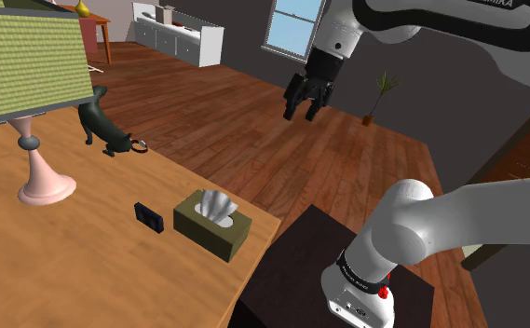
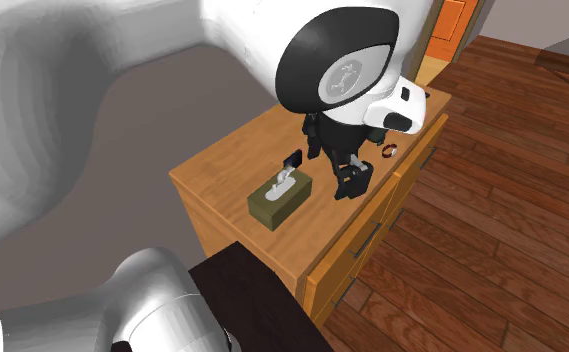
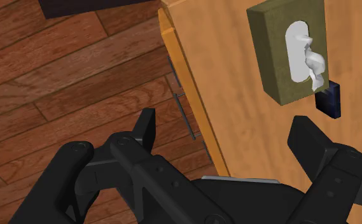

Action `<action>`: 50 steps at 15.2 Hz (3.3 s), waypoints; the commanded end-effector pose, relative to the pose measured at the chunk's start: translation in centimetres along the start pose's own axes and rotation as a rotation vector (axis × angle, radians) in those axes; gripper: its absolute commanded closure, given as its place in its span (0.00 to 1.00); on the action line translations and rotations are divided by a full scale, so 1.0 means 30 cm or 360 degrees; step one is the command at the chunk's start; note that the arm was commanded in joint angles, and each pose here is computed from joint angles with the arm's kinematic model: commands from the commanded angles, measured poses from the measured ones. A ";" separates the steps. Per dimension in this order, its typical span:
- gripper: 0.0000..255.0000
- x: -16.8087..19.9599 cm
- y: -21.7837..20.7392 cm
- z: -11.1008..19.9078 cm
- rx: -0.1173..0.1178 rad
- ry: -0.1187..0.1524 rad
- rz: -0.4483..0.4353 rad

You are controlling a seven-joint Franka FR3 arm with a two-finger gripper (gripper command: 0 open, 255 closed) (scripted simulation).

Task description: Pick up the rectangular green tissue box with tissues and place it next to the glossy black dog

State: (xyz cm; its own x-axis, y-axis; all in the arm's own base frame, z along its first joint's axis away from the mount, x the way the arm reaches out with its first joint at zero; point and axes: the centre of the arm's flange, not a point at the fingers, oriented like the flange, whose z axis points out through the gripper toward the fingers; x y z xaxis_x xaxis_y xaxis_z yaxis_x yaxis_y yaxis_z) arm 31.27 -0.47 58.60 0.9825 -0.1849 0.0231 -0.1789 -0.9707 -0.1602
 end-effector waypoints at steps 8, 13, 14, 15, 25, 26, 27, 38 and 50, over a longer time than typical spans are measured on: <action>0.00 -0.014 -0.096 0.267 0.0197 0.0117 -0.0086; 0.00 -0.017 -0.185 0.449 0.0338 0.0200 -0.0148; 0.00 -0.016 -0.204 0.485 0.0366 0.0217 -0.0161; 0.00 -0.016 -0.224 0.520 0.0394 0.0234 -0.0173; 0.00 0.002 -0.394 0.792 0.0582 0.0344 -0.0255; 0.00 0.005 -0.401 0.808 0.0582 0.0344 -0.0255; 0.00 0.008 -0.407 0.824 0.0582 0.0344 -0.0255; 1.00 0.016 -0.424 0.865 0.0582 0.0344 -0.0255; 1.00 0.017 -0.432 0.813 0.0582 0.0344 -0.0255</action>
State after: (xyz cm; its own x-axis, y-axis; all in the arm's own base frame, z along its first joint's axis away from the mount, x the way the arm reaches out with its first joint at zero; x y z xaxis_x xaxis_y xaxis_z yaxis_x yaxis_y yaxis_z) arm 35.35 15.72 36.09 0.9556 -0.1023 0.2764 0.0435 -0.8785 -0.4757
